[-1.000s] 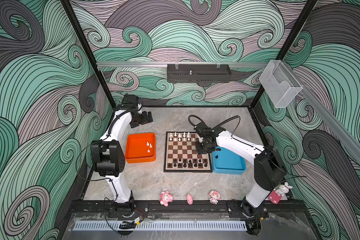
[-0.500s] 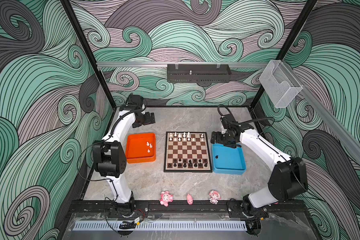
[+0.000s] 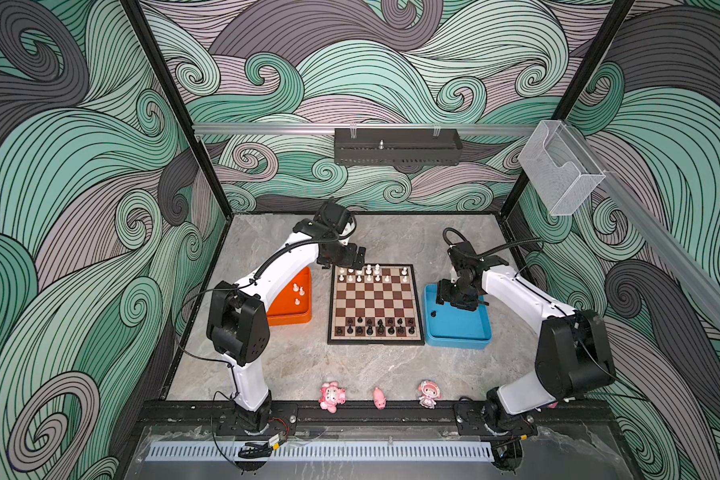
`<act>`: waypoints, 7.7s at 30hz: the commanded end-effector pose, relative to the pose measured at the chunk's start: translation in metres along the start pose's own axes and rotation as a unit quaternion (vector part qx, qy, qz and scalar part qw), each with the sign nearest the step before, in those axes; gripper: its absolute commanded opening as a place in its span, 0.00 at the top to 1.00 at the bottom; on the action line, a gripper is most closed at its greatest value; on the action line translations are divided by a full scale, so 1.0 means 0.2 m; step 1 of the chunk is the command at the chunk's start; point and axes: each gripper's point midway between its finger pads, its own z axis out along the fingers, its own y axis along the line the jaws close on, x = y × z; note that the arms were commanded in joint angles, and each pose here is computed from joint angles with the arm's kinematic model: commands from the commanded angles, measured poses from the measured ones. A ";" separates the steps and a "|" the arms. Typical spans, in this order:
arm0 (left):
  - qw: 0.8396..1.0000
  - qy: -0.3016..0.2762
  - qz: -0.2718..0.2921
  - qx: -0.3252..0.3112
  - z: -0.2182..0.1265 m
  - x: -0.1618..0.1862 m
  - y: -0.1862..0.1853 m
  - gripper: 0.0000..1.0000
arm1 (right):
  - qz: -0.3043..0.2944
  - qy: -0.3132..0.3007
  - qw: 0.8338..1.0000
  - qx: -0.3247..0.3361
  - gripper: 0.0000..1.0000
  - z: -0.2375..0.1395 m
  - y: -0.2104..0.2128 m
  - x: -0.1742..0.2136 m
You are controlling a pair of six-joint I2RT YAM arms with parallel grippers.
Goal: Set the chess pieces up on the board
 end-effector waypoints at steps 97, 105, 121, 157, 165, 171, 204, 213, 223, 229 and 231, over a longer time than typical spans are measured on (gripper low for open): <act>0.921 -0.060 -0.384 -0.014 -0.16 0.03 1.41 0.02 | -0.361 0.034 0.925 -0.111 0.90 0.03 1.63 0.44; 0.919 -0.060 -0.389 -0.007 -0.16 0.03 1.40 0.01 | -0.365 0.053 0.926 -0.078 0.89 0.16 1.58 0.48; 0.917 -0.055 -0.394 0.003 -0.13 0.04 1.40 0.01 | -0.368 0.072 0.926 -0.051 0.89 0.29 1.54 0.46; 0.917 -0.053 -0.395 0.005 -0.11 0.04 1.40 0.02 | -0.365 0.076 0.926 -0.059 0.88 0.31 1.56 0.44; 0.917 -0.052 -0.395 0.006 -0.11 0.04 1.40 0.01 | -0.366 0.077 0.925 -0.064 0.87 0.31 1.57 0.45; 0.917 -0.053 -0.395 0.006 -0.11 0.04 1.40 0.01 | -0.366 0.078 0.925 -0.063 0.87 0.31 1.57 0.45; 0.917 -0.052 -0.395 0.005 -0.11 0.04 1.40 0.01 | -0.360 0.062 0.927 -0.086 0.77 0.19 1.61 0.43; 0.917 -0.054 -0.394 0.005 -0.12 0.04 1.39 0.01 | -0.351 0.029 0.929 -0.110 0.75 0.00 1.62 0.36; 0.917 -0.057 -0.396 0.002 -0.14 0.04 1.39 0.01 | -0.316 0.001 0.938 -0.139 0.70 -0.20 1.54 0.23; 0.917 -0.057 -0.393 -0.025 -0.17 0.05 1.39 0.01 | -0.270 -0.043 0.951 -0.144 0.64 -0.30 1.33 0.04; 0.922 -0.046 -0.381 -0.045 -0.17 0.06 1.36 0.01 | -0.249 -0.059 0.956 -0.145 0.59 -0.33 1.23 -0.02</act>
